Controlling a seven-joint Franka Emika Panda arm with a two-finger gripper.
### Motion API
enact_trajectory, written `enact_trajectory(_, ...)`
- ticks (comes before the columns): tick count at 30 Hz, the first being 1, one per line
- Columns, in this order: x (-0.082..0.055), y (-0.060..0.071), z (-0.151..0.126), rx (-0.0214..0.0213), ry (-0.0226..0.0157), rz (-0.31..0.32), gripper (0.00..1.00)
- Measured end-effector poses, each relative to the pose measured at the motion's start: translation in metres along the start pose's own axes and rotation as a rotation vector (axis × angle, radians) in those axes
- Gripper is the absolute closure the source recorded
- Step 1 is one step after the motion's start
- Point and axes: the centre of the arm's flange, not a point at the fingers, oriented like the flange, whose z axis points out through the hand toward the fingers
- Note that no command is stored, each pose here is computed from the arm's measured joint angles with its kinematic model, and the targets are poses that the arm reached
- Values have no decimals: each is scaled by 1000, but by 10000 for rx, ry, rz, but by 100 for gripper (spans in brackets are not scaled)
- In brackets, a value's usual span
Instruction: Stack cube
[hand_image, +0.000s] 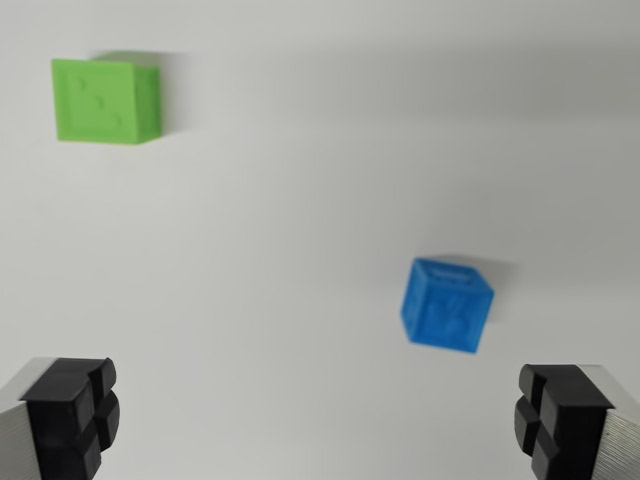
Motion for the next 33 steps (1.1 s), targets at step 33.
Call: enact_trajectory(33, -7, -15, 19, -20, -24, 23, 0)
